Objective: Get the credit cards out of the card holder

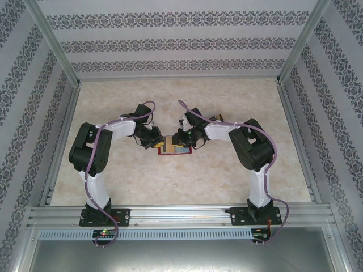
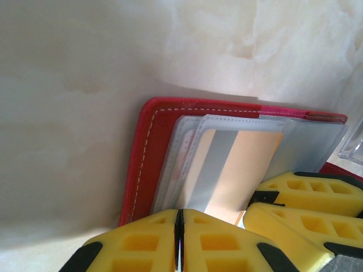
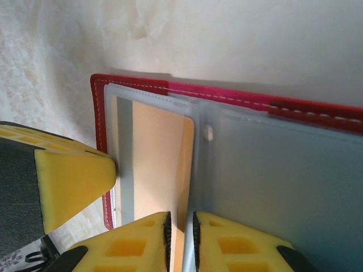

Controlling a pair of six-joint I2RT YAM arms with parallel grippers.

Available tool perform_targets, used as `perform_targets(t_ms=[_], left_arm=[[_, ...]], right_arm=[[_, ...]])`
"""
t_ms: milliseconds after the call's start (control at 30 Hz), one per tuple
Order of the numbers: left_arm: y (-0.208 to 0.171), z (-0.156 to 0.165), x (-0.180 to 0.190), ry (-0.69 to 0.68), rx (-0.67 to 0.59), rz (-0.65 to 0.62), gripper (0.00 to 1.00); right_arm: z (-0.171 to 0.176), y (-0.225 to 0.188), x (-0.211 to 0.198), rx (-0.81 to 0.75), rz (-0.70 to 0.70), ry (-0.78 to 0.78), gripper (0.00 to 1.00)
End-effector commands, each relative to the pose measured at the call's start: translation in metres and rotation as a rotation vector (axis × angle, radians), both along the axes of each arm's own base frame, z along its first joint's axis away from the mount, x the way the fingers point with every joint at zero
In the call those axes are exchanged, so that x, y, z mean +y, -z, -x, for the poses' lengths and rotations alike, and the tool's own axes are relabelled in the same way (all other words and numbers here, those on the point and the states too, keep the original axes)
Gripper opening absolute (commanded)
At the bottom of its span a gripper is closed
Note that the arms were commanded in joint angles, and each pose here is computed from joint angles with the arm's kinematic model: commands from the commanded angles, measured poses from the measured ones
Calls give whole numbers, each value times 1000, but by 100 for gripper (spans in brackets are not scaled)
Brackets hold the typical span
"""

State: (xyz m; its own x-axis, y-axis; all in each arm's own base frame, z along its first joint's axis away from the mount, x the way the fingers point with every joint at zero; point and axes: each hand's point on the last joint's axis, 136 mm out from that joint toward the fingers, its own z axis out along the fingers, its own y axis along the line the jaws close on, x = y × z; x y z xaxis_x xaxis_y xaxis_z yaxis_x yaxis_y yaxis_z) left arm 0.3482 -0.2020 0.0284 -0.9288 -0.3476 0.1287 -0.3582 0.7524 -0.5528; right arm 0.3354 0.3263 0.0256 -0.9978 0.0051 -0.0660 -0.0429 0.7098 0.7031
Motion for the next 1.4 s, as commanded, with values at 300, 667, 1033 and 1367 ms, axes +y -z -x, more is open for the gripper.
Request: perform_targets(t_ms=[300, 667, 1033, 1367], left_arm=[[22, 15, 7, 15, 60, -64, 12], [21, 15, 6, 12, 61, -62, 12], [15, 12, 10, 21, 46, -90, 15], [14, 11, 9, 20, 46, -83, 15]], right_arm=[[-2, 4, 11, 13, -56, 3, 15], [-7, -1, 15, 23, -128, 20, 12], [-10, 0, -13, -5, -78, 72, 0], [-9, 2, -22, -13, -62, 78, 0]])
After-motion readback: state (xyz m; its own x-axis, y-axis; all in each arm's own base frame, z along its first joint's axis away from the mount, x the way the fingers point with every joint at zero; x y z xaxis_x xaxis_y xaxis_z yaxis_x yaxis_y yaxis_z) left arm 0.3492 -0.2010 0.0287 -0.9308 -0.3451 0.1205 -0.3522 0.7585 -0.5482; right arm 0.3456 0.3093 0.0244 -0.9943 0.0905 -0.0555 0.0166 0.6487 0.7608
